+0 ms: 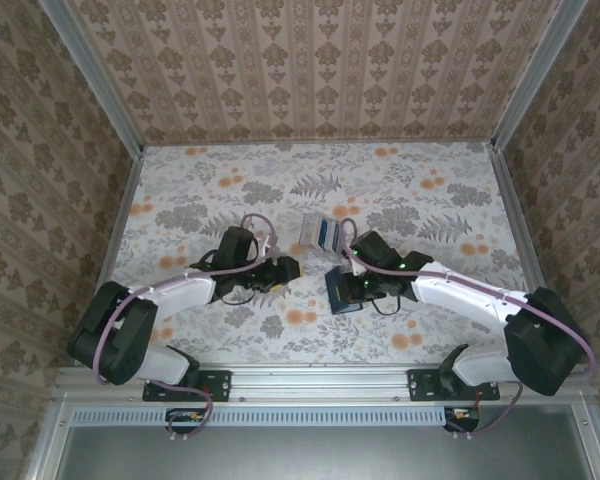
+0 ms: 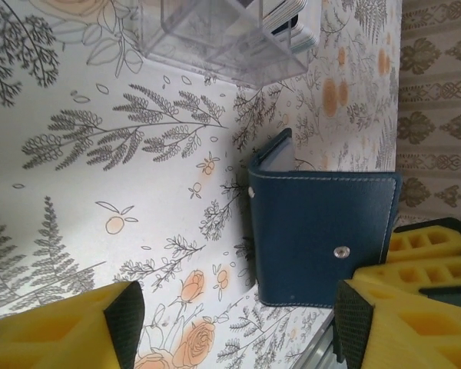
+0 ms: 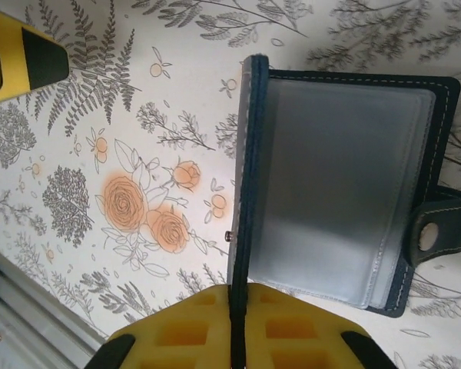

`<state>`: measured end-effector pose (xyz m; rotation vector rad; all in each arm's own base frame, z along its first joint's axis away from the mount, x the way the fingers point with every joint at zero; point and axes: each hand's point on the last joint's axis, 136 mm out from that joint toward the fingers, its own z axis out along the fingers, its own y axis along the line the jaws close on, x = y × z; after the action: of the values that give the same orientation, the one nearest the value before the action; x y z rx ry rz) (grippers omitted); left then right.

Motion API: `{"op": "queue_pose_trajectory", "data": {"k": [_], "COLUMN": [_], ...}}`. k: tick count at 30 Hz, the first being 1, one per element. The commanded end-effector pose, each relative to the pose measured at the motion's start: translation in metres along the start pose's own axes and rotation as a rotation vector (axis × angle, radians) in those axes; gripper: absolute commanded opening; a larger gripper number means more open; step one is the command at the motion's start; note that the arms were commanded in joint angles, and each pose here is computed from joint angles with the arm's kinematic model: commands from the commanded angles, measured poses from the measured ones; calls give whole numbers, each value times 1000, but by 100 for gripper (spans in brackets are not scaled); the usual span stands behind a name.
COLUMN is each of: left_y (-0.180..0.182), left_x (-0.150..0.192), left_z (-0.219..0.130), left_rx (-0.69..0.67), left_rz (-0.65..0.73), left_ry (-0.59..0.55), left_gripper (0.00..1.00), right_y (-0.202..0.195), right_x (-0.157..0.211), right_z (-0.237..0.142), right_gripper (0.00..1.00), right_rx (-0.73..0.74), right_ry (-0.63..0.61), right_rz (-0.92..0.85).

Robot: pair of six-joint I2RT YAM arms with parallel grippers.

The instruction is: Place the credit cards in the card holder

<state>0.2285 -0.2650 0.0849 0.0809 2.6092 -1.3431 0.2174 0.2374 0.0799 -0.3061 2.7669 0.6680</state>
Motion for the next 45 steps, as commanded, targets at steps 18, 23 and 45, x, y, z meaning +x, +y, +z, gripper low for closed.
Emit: {"op": "queue_pose_trajectory", "data": {"k": [18,23,45], "left_y": [16,17,-8], "left_x": [16,19,25], "left_z": [28,38,27], "left_rx": [-36,-20,36], "left_rz": [-27,-52,88], "left_ry": [111,137,209], "left_gripper": [68,68,92], "right_y": [52,65,53], "right_x": [-12,-10,-17], "right_z": [20,16,42], "right_gripper": [56,54,11], "right_rx": [10,-79,-100], "right_ry": [-110,-122,-162], "right_rz": [-157,-218,-216]}}
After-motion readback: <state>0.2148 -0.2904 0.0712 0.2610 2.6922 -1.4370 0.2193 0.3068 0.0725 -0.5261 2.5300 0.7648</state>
